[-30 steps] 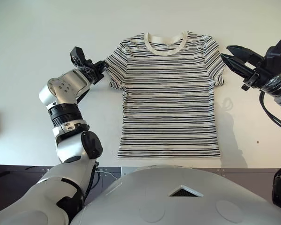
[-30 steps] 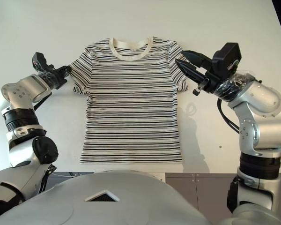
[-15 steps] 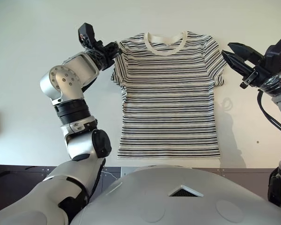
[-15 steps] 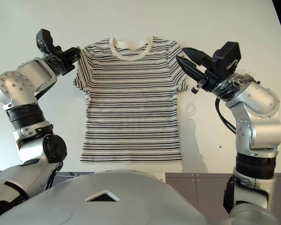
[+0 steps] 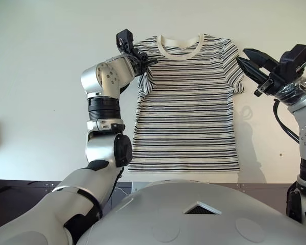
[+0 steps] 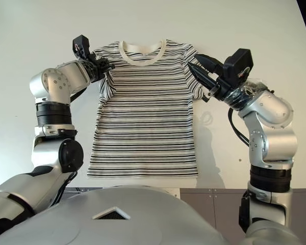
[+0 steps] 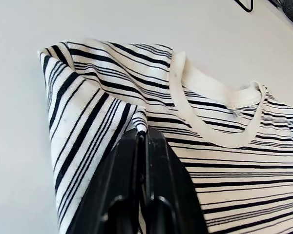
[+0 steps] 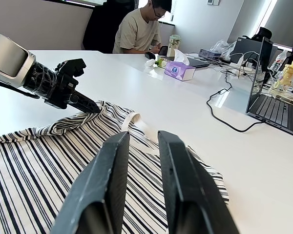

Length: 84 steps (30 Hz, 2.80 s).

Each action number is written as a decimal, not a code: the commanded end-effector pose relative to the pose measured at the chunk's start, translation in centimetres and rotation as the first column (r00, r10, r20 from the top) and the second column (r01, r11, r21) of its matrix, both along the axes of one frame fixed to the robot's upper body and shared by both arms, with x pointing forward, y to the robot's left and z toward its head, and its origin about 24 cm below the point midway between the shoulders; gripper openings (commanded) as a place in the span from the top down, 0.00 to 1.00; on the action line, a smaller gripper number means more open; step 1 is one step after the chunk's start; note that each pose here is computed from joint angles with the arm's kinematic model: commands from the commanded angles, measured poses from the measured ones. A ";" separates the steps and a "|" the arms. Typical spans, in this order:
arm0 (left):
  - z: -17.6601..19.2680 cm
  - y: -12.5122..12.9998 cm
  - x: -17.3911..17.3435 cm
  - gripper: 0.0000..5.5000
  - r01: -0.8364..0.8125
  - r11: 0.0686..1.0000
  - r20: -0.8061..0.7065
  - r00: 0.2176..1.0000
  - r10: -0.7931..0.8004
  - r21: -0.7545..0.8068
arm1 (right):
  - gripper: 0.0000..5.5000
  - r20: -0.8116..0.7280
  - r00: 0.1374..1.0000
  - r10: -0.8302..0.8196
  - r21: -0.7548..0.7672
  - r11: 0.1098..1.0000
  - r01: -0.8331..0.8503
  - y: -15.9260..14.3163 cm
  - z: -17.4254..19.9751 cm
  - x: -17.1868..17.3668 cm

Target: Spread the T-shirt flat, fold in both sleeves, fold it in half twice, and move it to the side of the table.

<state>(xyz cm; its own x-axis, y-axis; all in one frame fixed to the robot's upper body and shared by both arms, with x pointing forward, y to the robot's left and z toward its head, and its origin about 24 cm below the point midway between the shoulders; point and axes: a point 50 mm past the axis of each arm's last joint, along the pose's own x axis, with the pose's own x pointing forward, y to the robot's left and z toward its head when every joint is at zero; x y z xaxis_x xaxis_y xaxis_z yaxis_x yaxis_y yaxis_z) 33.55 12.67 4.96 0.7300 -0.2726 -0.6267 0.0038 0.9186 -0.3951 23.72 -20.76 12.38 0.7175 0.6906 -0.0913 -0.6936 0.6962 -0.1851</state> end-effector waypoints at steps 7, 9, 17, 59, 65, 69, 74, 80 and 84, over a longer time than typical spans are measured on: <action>4.1 -1.9 0.6 0.80 0.145 0.988 0.200 0.971 -0.133 -0.045 | 0.81 -0.037 0.991 -0.128 -0.039 0.991 0.127 -1.2 -1.5 0.2; 4.8 -1.5 0.4 0.80 0.143 0.989 0.250 0.959 -0.131 -0.028 | 0.81 -0.083 0.965 -0.247 -0.074 0.968 0.241 -2.3 -2.7 0.8; 2.5 2.0 -2.9 0.80 0.210 0.903 0.331 0.879 -0.342 0.375 | 0.78 -0.420 0.713 -0.562 0.038 0.774 0.632 -6.3 -6.9 3.0; -2.5 1.0 -5.8 0.80 0.254 0.935 0.117 0.950 -0.289 0.248 | 0.98 -0.555 0.706 -0.439 0.256 0.718 0.647 -2.8 -7.0 7.5; -2.8 0.6 -6.3 0.80 0.256 0.933 0.111 0.950 -0.291 0.251 | 0.98 -0.540 0.728 -0.422 0.278 0.728 0.627 1.4 -5.4 7.3; -2.5 0.7 -6.0 0.80 0.251 0.932 0.118 0.950 -0.288 0.261 | 0.98 -0.560 0.737 -0.379 0.232 0.782 0.579 4.4 -6.0 7.6; -2.5 0.3 -6.2 0.80 0.259 0.931 0.117 0.948 -0.296 0.259 | 0.98 -0.574 0.742 -0.345 0.164 0.840 0.517 6.7 -7.0 8.0; -2.5 0.1 -6.1 0.80 0.265 0.927 0.117 0.946 -0.304 0.265 | 0.89 -0.553 0.749 -0.365 0.106 0.861 0.497 7.4 -7.3 8.3; -2.5 0.2 -6.2 0.80 0.255 0.928 0.120 0.948 -0.296 0.271 | 0.86 -0.532 0.826 -0.186 0.248 0.898 0.362 8.1 -4.3 7.4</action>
<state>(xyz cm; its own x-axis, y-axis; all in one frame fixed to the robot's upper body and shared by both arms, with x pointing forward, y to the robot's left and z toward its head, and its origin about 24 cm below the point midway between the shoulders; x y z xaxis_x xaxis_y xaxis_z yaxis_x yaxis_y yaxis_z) 27.69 12.72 2.88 0.7523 -0.3458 -0.5608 0.3264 0.9350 -0.1387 31.45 -13.24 5.52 0.8244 0.4204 -0.3789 -0.2957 0.8908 0.3450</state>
